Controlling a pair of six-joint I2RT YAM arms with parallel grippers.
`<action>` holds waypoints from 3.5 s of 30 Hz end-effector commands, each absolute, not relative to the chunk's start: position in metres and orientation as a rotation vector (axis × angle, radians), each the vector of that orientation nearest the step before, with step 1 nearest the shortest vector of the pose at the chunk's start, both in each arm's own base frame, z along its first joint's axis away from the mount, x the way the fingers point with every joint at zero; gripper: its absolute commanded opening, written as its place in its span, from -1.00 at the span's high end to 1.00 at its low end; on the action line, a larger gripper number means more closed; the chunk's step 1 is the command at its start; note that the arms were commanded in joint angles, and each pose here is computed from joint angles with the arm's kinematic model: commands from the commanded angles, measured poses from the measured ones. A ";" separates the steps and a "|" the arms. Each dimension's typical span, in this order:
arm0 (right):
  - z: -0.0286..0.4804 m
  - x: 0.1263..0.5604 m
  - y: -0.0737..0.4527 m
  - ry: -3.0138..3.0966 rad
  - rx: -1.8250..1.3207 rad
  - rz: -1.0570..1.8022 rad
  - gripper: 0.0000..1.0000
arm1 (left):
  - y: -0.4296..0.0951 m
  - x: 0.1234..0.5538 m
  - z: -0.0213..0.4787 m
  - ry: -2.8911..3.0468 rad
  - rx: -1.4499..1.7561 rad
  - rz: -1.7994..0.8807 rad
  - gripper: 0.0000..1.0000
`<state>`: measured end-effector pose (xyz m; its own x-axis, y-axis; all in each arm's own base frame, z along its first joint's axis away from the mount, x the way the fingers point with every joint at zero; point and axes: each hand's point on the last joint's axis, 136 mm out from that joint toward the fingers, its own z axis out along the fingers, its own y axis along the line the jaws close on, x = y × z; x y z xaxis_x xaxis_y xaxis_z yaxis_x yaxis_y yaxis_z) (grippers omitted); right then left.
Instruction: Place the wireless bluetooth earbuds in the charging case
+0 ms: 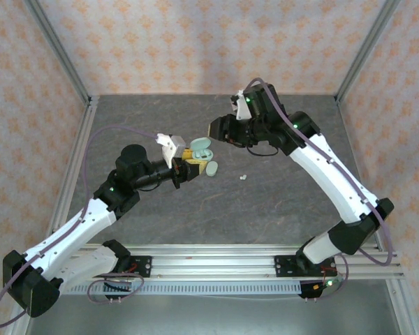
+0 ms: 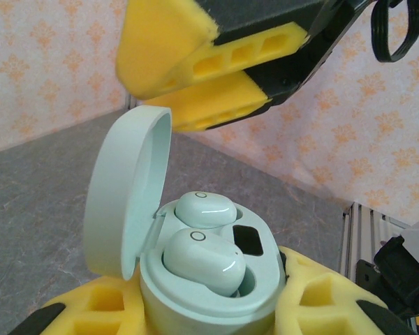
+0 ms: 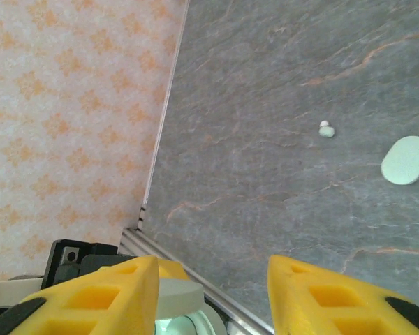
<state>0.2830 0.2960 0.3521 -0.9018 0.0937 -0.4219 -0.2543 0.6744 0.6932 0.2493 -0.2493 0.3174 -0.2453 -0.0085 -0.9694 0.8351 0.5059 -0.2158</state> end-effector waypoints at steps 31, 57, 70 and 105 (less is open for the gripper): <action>0.361 0.245 0.307 2.248 0.108 1.660 -0.06 | -0.252 0.248 0.358 1.516 0.684 -0.974 0.54; 0.370 0.260 0.318 2.195 0.196 1.839 0.71 | -0.253 0.233 0.354 1.565 0.814 -0.950 -0.24; 0.308 0.329 0.265 2.281 0.376 1.579 0.69 | -0.211 0.255 0.316 1.780 0.686 -0.626 -1.00; 0.035 0.463 0.171 2.833 0.473 0.824 -0.07 | -0.176 0.334 0.192 2.495 0.288 -0.348 -1.00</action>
